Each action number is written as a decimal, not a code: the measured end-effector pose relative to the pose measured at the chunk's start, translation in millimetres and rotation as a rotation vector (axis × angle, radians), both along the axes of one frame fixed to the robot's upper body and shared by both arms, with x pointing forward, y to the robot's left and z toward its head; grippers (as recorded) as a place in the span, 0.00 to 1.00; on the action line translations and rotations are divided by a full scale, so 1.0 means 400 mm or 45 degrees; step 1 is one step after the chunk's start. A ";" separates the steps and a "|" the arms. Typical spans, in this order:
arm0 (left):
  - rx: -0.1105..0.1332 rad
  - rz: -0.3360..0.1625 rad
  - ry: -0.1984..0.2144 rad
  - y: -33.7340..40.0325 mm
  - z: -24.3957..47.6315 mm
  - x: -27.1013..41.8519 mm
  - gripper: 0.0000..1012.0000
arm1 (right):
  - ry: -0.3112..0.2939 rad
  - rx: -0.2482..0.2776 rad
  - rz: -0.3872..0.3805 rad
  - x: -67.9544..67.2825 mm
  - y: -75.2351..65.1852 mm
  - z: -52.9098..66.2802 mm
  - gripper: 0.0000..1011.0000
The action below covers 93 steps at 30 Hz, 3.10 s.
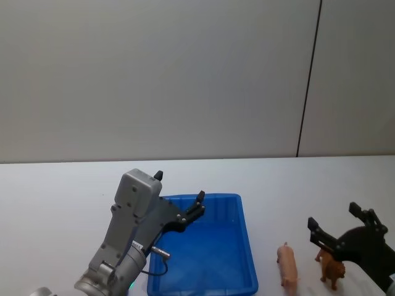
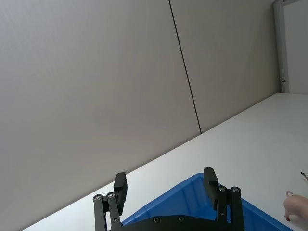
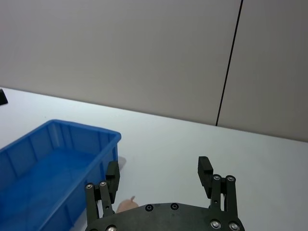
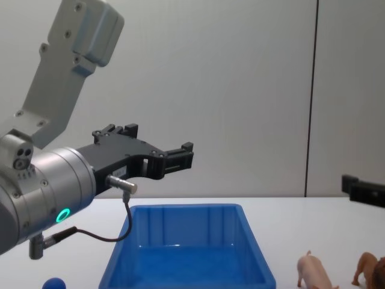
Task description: Pick up the two dolls from the table and place them into the box.
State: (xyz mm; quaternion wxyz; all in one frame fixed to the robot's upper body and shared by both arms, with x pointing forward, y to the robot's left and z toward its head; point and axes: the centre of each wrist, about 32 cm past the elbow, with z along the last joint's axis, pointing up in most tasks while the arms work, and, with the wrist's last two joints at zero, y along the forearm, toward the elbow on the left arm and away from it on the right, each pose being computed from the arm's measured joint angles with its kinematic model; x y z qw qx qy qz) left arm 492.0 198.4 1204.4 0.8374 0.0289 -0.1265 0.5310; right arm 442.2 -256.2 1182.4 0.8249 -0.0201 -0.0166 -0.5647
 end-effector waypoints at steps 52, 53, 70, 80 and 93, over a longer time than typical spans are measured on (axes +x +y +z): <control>0.000 0.000 0.000 0.000 0.000 0.000 0.99 | 0.329 -0.077 0.009 0.006 -0.050 -0.128 0.67; 0.000 0.000 0.000 0.000 0.000 0.000 0.99 | 0.329 -0.074 0.008 0.008 -0.049 -0.130 0.61; 0.000 0.000 0.000 0.000 0.000 0.000 0.99 | 0.216 -0.097 -0.003 0.023 -0.041 -0.113 0.42; 0.000 0.000 0.000 0.000 0.000 0.000 0.99 | 0.057 -0.107 0.041 0.050 -0.025 -0.059 0.42; 0.000 0.000 0.000 0.000 0.000 0.000 0.99 | -0.082 -0.058 0.219 0.114 0.025 0.029 0.42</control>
